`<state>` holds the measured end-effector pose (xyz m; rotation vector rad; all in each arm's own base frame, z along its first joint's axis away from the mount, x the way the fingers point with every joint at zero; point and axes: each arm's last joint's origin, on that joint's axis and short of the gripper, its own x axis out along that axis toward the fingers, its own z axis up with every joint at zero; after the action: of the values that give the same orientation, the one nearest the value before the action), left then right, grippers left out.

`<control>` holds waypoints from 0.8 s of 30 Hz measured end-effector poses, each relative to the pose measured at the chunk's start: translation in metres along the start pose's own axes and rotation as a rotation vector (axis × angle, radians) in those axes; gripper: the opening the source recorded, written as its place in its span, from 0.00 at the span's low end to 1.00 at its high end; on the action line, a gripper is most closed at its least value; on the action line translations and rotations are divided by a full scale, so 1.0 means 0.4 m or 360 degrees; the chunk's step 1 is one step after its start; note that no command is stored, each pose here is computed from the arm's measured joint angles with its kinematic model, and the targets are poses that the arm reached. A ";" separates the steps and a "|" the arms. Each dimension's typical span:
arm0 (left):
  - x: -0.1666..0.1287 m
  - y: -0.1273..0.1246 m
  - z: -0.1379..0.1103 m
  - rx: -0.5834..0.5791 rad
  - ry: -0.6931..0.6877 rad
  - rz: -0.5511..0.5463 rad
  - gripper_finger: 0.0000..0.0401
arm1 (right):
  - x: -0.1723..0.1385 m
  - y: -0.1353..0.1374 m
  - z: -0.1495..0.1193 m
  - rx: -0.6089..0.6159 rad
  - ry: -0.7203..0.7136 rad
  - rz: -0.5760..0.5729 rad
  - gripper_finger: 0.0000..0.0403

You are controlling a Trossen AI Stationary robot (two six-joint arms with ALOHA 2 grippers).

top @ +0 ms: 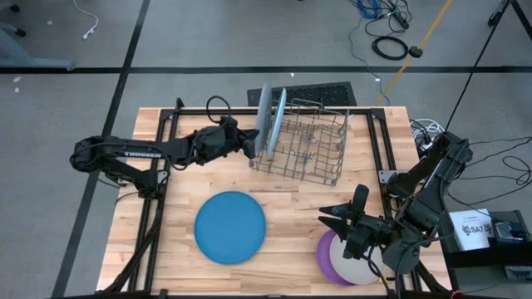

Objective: Sort dishes
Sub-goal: Put the gray plate into the dish rack

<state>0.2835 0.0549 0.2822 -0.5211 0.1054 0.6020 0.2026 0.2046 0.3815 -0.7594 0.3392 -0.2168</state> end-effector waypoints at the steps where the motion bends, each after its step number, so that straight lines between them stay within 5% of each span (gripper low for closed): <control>1: -0.001 -0.002 -0.002 0.0002 0.0004 -0.0005 0.08 | 0.000 0.000 0.000 0.0001 0.0000 0.0000 0.27; 12: -0.010 -0.020 -0.016 0.0019 0.0041 -0.0057 0.36 | 0.000 0.000 0.000 0.0008 0.0000 0.0000 0.27; 24: -0.017 -0.032 -0.020 0.0064 0.0050 -0.0103 0.39 | 0.102 -0.033 -0.077 0.0306 0.0317 0.0037 0.27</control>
<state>0.2855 0.0383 0.2826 -0.4933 0.1296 0.5274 0.2279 0.1631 0.3610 -0.5448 0.5083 -0.2997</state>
